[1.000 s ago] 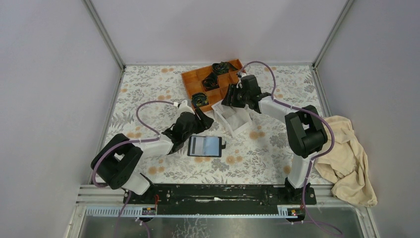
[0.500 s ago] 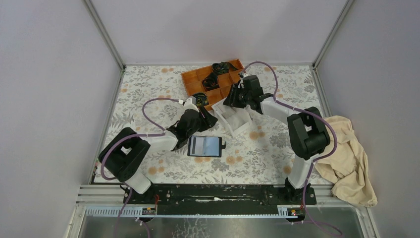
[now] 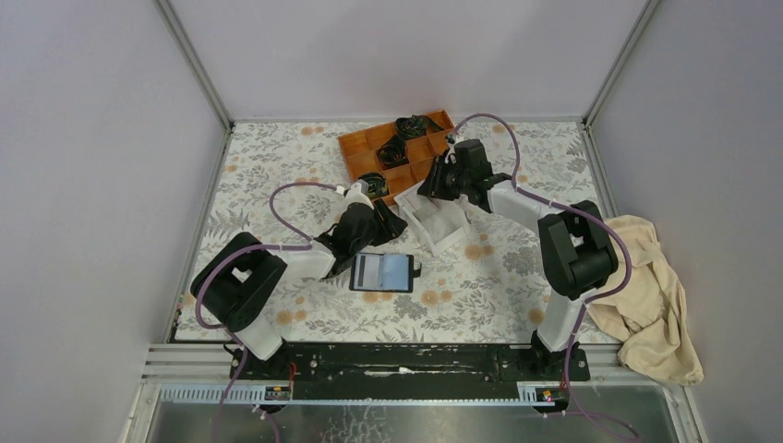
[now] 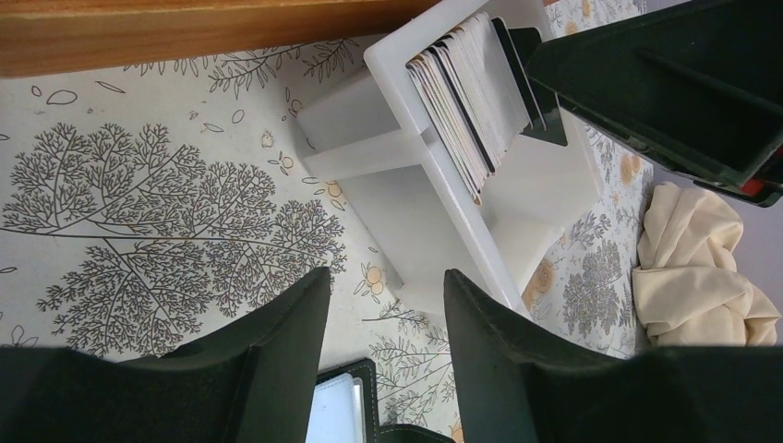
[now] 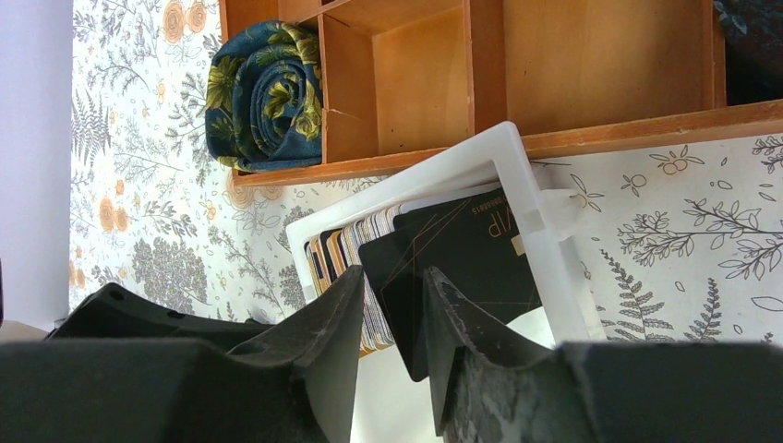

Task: Put the credit cards into the card holder
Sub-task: Pick up the credit card from the storage box.

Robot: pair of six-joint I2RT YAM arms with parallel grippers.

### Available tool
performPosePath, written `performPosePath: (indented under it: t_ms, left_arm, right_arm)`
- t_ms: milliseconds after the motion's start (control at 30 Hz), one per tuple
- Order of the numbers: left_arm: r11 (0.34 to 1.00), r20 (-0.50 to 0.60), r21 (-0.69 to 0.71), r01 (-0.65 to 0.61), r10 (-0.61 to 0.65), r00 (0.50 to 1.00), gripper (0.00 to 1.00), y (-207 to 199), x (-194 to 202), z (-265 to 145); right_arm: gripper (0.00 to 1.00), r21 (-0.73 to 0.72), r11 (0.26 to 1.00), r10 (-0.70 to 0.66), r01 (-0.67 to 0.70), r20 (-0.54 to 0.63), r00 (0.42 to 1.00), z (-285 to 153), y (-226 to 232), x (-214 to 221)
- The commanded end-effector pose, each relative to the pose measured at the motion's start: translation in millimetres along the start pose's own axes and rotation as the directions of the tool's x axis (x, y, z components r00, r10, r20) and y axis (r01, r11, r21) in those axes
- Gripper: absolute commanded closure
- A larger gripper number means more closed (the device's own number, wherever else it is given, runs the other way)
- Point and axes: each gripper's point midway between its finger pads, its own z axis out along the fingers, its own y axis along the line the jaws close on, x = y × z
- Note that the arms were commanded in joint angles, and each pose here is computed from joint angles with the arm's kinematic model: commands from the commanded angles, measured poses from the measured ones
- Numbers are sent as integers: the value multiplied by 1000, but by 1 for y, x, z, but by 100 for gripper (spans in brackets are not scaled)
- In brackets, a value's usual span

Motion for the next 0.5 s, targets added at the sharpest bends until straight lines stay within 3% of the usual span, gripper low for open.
performPosePath:
  t_ms: [0,467]
  left_arm:
    - [998,40,65,7,-10,999,45,-20,-15,4]
    - [997,36,72,11,-14,999,45,-21,-14,4]
  right_arm:
    - [65,-45,999,-19,22,48,999,-18,20,-16]
    - [84,34,996,-87,86,46,995,-22,16,-16]
